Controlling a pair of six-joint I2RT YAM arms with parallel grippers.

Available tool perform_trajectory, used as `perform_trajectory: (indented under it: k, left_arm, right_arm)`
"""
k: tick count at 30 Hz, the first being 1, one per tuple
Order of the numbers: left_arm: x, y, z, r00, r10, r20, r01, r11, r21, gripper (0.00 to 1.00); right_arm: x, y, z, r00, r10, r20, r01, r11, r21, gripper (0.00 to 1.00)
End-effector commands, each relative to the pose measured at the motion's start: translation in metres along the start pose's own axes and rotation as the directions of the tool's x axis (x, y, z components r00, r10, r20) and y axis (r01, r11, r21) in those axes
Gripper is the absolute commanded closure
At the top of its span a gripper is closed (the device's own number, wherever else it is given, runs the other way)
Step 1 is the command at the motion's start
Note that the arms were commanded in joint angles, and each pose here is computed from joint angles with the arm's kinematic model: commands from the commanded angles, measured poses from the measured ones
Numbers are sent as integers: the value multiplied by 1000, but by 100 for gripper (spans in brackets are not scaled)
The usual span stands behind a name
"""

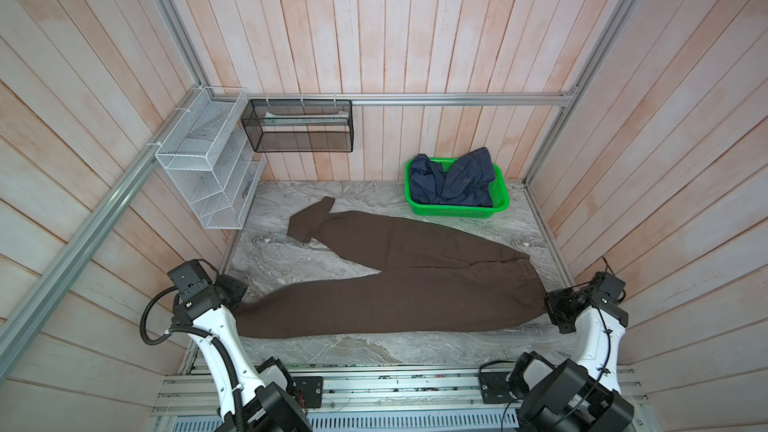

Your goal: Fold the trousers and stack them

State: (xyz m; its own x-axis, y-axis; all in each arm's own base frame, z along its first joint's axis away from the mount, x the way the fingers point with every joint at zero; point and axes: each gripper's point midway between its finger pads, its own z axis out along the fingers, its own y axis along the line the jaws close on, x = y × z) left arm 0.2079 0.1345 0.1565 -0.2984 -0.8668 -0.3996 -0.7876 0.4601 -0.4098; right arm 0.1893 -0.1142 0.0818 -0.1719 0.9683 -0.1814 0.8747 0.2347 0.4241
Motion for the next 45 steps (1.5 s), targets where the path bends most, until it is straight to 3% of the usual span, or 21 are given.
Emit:
perform_trajectory:
  k: [1, 8, 11, 13, 16, 20, 24, 26, 29, 33, 35, 45]
  left_arm:
    - [-13, -13, -7, 999, 11, 39, -13, 999, 53, 44]
    - [-17, -18, -3, 999, 8, 37, -11, 997, 75, 36]
    - [-17, -19, 0, 999, 8, 34, -11, 996, 85, 34]
    - [-17, -20, 3, 1000, 3, 28, -6, 996, 94, 34]
    - [-14, -23, 8, 1000, -1, 12, -1, 993, 117, 34]
    - [-11, -26, 10, 1000, 8, -5, -7, 991, 132, 35]
    - [-12, -29, 6, 1000, 25, -2, -24, 990, 138, 35]
    - [-13, -31, 3, 1000, 32, 0, -31, 989, 143, 35]
    - [-13, -32, 2, 999, 38, 0, -38, 989, 144, 35]
    - [-13, -32, 1, 999, 43, -2, -42, 988, 145, 34]
    - [-13, -33, 1, 999, 46, -2, -45, 988, 148, 35]
    - [-11, -42, 3, 997, 71, -15, -67, 983, 171, 35]
  right_arm:
    - [-5, 11, -14, 1000, -13, 11, 13, 1000, -18, 62]
    - [-8, 53, -53, 996, -49, 72, 56, 993, -99, 53]
    - [-1, 81, -71, 993, -74, 93, 90, 978, -187, 52]
    - [25, 109, -73, 988, -138, 64, 150, 957, -250, 54]
    - [101, 147, -55, 948, -314, -56, 279, 902, -329, 61]
    - [221, 178, -30, 758, -632, -161, 549, 752, -366, 63]
    - [309, 181, -4, 573, -783, -242, 681, 619, -390, 66]
    - [338, 175, 11, 512, -808, -292, 703, 589, -398, 68]
    - [358, 161, 37, 459, -816, -350, 727, 572, -379, 70]
    - [353, 145, 65, 444, -815, -373, 766, 561, -314, 71]
    - [341, 135, 79, 461, -798, -388, 768, 578, -275, 71]
    - [240, 101, 120, 635, -674, -378, 702, 707, -82, 72]
